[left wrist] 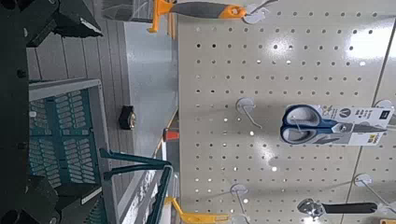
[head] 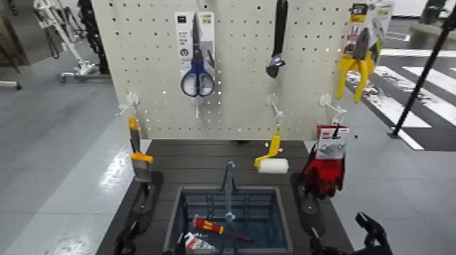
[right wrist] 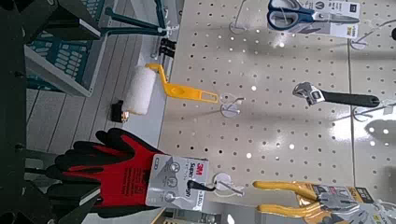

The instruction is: Put the yellow paint brush into the crate.

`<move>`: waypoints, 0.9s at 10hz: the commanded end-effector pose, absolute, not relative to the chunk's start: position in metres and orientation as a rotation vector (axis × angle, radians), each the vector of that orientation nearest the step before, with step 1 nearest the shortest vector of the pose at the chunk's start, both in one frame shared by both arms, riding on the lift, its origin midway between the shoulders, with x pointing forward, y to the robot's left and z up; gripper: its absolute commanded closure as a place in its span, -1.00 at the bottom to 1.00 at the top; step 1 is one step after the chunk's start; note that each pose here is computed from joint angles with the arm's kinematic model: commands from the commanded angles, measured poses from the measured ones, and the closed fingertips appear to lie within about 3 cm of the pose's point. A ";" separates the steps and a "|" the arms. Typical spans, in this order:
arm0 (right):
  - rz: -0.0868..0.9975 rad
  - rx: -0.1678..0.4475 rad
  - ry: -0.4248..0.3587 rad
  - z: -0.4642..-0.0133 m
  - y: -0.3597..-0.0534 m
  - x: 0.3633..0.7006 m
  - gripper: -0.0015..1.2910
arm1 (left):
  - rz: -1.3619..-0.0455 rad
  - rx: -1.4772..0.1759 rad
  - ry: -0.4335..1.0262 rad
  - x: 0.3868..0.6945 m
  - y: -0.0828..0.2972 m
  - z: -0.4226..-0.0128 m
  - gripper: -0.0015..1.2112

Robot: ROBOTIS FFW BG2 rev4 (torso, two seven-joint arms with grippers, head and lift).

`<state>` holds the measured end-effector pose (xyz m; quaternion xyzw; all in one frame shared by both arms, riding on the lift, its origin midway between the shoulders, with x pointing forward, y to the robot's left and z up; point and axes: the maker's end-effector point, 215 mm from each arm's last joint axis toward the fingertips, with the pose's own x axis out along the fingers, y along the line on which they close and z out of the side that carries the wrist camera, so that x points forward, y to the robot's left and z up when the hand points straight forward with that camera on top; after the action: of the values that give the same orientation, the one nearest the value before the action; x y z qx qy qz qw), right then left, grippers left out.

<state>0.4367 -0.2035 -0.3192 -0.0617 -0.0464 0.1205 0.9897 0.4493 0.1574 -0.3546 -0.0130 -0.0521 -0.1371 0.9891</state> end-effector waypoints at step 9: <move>0.242 -0.120 -0.085 -0.321 -0.204 0.436 -0.78 | -0.274 -0.018 -0.108 0.448 0.165 -0.356 -0.79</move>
<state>0.4364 -0.2034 -0.3211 -0.0608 -0.0430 0.1210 0.9899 0.4477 0.1637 -0.3550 -0.0083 -0.0547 -0.1381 0.9889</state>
